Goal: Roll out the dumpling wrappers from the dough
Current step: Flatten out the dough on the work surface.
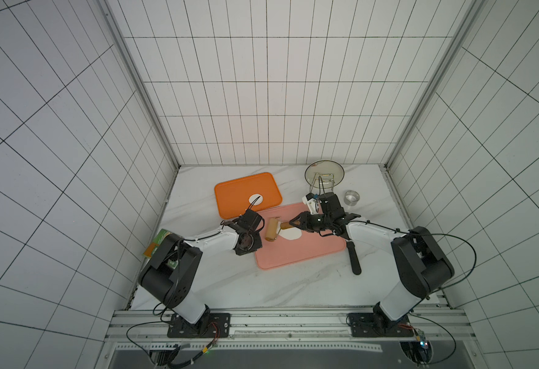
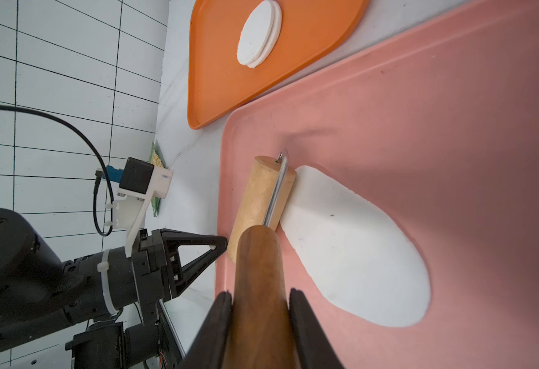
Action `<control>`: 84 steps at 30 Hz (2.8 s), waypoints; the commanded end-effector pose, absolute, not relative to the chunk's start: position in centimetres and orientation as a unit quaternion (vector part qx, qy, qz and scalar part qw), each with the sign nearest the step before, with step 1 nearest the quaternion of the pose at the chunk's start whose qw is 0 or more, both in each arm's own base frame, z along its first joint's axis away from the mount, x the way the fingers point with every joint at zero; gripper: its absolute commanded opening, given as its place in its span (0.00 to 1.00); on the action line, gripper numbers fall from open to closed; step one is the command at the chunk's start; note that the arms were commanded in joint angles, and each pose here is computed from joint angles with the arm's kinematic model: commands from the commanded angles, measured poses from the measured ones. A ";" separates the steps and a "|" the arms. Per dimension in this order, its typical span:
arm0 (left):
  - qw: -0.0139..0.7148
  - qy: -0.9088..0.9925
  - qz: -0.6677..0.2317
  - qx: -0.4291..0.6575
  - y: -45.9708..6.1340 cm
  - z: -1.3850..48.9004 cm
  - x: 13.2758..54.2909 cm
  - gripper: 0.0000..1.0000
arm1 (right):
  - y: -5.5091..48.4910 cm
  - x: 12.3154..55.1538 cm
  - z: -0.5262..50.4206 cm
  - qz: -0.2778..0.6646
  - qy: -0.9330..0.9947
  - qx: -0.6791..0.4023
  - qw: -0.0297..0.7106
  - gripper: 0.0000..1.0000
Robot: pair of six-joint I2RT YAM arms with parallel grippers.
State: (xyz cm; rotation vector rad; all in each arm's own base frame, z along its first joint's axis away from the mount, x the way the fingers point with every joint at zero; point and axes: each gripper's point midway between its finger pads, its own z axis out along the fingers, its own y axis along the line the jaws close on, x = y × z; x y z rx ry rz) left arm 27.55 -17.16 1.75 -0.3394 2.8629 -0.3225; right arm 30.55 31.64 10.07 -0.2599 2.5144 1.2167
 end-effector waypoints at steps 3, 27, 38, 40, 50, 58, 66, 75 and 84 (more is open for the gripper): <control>0.053 0.991 -0.091 -0.087 -17.2 -1.1 24.4 0.00 | 28.8 29.8 3.6 0.329 0.936 -0.046 0.115 0.00; 0.134 0.989 -0.016 -0.062 -15.3 3.6 30.1 0.41 | 22.2 29.3 16.5 0.372 0.885 -0.054 0.274 0.00; 0.069 0.991 -0.093 -0.068 -17.3 2.4 23.4 0.42 | 21.9 29.6 17.6 0.362 0.885 -0.058 0.286 0.00; 0.062 0.991 -0.098 -0.061 -17.8 1.9 22.5 0.42 | 22.0 29.7 18.1 0.364 0.882 -0.060 0.292 0.00; 0.057 0.995 -0.051 -0.056 -16.0 0.7 21.4 0.09 | 23.0 29.8 20.0 0.384 0.870 -0.092 0.294 0.00; 0.069 0.997 -0.012 -0.031 -14.6 1.1 21.8 0.00 | 23.9 29.6 20.7 0.387 0.864 -0.147 0.285 0.00; 0.071 0.997 -0.018 0.005 -14.8 1.4 21.7 0.00 | 24.8 30.3 19.6 0.389 0.870 -0.175 0.248 0.00; 0.087 0.995 0.050 0.005 -13.2 1.4 23.2 0.00 | 24.7 31.3 16.6 0.363 0.885 -0.184 0.223 0.00; 0.093 0.994 0.052 0.019 -13.3 1.3 23.6 0.00 | 25.4 32.2 17.2 0.370 0.877 -0.212 0.220 0.00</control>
